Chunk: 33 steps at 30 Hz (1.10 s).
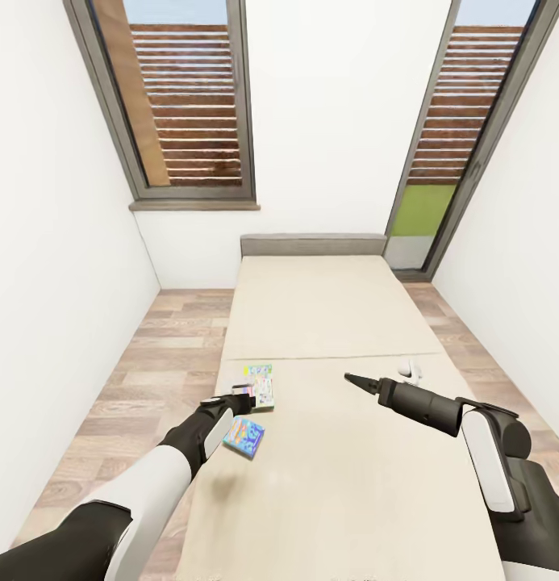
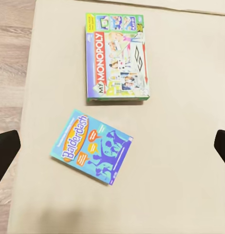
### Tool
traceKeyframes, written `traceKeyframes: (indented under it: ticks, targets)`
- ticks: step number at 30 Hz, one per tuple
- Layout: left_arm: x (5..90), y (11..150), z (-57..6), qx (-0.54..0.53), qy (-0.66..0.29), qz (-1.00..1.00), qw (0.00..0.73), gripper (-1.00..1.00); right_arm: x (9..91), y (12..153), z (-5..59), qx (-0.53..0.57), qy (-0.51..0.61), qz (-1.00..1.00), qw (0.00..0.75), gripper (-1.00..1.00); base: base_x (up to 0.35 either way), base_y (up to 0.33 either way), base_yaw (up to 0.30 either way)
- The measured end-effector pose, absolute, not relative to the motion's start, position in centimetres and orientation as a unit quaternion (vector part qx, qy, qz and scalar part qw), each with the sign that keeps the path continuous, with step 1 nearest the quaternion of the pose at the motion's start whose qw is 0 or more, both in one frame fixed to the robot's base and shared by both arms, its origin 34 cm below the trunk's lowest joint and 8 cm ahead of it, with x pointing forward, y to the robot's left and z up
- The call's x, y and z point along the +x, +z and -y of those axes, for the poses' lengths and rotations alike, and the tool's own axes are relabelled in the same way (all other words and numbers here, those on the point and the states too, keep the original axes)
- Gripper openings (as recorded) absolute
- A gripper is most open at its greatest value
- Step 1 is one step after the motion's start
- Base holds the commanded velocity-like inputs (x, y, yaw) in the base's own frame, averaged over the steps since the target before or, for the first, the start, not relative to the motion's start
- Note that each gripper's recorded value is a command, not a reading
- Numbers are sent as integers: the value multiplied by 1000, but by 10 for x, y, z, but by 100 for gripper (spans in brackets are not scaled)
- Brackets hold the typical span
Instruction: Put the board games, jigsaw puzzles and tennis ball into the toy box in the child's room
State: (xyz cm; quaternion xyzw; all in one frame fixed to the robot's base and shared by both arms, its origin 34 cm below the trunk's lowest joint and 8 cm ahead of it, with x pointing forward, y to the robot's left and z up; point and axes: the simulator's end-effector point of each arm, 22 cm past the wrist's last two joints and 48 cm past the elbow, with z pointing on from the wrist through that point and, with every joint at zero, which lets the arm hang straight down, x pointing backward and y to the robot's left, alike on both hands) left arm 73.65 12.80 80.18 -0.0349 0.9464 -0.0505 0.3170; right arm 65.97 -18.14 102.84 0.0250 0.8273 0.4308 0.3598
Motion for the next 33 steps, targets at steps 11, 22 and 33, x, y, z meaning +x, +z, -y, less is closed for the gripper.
traceKeyframes:
  ticks: [11,22,33]
  targets:
    - [733,790,-128,-35,-50,-949,308,100,660,1018,182,30,430,-830,353,100,0,0,0]
    - [729,779,-128,-36,-50,-952,300,100,660,1008,181,32,430,-834,345,100,0,0,0]
    - [725,769,-127,-36,-51,-955,290,100,660,998,178,34,430,-837,337,100,0,0,0]
